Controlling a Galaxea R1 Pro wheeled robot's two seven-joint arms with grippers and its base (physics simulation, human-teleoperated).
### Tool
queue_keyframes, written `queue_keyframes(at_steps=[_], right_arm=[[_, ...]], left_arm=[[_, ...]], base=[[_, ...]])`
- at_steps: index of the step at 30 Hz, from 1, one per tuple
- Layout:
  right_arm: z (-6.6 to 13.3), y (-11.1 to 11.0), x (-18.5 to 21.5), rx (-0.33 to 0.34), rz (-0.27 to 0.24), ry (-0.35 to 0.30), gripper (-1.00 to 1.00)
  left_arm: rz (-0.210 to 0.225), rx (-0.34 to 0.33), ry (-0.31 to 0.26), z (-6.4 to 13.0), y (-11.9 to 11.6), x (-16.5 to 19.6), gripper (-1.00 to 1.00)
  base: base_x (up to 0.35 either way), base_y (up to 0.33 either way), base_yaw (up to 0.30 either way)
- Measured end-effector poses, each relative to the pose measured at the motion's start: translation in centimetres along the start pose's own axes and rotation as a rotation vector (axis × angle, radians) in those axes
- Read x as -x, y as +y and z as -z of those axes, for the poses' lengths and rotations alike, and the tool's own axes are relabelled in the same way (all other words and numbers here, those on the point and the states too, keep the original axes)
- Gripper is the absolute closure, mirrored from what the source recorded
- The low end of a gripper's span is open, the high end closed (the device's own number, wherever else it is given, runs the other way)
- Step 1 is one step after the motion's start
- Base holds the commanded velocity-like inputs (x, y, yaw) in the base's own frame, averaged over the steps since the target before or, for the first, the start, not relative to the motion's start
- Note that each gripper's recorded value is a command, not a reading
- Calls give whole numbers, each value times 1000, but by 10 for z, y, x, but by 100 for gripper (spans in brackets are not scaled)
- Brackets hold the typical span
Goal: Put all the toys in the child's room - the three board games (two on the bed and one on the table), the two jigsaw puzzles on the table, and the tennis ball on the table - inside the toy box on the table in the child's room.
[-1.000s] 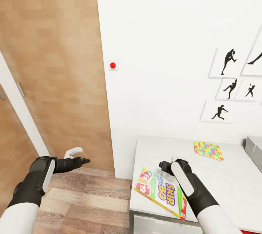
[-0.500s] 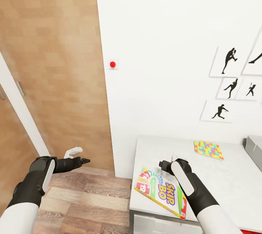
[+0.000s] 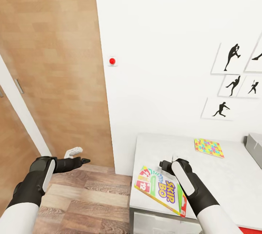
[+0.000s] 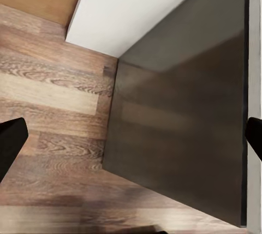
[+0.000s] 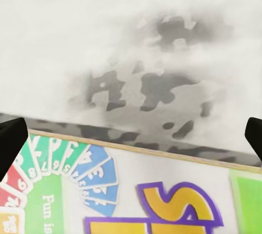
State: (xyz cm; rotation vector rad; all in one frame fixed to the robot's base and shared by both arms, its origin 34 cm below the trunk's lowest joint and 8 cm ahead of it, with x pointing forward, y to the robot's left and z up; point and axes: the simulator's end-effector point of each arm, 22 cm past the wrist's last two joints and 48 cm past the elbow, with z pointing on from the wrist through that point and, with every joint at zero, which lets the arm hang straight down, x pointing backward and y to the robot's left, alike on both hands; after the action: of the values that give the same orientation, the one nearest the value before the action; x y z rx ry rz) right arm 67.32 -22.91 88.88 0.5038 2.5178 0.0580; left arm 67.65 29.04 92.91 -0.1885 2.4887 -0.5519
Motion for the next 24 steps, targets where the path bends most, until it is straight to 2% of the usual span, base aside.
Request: queue_keyframes(at_steps=[18, 24], right_arm=[[-12, -6, -9, -16, -1, 22, -100], [-16, -8, -12, -21, -3, 31, -100]], left_arm=[[10, 7, 27, -11, 7, -10, -100], [13, 10, 35, -15, 10, -13, -100]], base=[[0, -1, 0], [0, -136, 0]])
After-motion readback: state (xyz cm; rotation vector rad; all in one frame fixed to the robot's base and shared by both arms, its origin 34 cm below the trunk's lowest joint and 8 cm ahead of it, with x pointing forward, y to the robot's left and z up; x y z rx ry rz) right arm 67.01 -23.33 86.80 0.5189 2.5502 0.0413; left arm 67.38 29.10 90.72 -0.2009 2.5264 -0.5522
